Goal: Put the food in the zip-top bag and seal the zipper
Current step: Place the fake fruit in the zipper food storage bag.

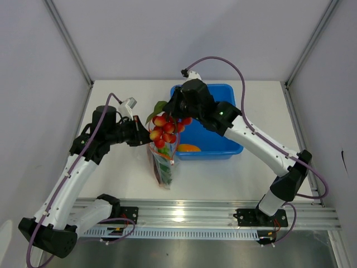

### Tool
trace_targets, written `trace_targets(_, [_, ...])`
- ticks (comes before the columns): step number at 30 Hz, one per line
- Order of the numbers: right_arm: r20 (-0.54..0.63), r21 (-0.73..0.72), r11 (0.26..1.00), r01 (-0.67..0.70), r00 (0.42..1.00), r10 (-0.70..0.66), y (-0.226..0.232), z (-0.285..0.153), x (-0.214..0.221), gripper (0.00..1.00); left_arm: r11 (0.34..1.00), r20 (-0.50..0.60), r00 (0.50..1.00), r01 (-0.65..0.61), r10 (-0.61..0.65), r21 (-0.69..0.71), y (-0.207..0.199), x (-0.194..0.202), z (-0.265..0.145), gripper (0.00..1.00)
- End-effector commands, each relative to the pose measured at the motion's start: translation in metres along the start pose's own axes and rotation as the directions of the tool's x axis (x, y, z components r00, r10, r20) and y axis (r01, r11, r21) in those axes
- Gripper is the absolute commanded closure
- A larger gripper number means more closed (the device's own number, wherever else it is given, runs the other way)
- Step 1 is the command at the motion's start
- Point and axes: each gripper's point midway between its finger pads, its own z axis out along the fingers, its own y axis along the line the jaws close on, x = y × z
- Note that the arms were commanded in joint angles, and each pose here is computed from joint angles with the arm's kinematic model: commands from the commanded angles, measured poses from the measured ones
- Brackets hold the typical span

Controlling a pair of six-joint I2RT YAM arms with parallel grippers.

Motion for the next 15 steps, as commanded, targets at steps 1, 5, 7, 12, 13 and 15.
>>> trace_targets(1, [0.064,0.048,0.998,0.033,0.997,-0.036,0.006,0.002,0.003,1.0,0.997,0.064,0.998,-0.034,0.03,0.07,-0.019,-0.015,-0.009,0.99])
trace_targets(5, [0.048,0.09,0.993,0.073,0.996,-0.078,-0.002,0.009,0.024,1.0,0.997,0.064,0.998,-0.034,0.029,0.072,-0.021,-0.015,-0.011,0.99])
trace_targets(7, [0.033,0.101,0.99,0.097,0.994,-0.101,-0.005,0.014,0.039,1.0,0.996,0.066,0.997,-0.034,0.029,0.078,-0.023,-0.015,-0.012,0.99])
trace_targets(12, [0.006,0.133,0.983,0.129,0.991,-0.131,-0.015,0.024,0.063,1.0,0.996,0.068,0.997,-0.036,0.031,0.079,-0.025,-0.016,-0.014,0.99])
trace_targets(13, [-0.002,0.136,0.982,0.133,0.991,-0.134,-0.017,0.026,0.066,1.0,0.996,0.066,0.997,-0.034,0.029,0.08,-0.025,-0.016,-0.014,0.99])
trace_targets(15, [-0.016,0.135,0.98,0.148,0.989,-0.147,-0.017,0.029,0.071,1.0,0.996,0.064,0.997,-0.035,0.03,0.086,-0.026,-0.016,-0.014,0.99])
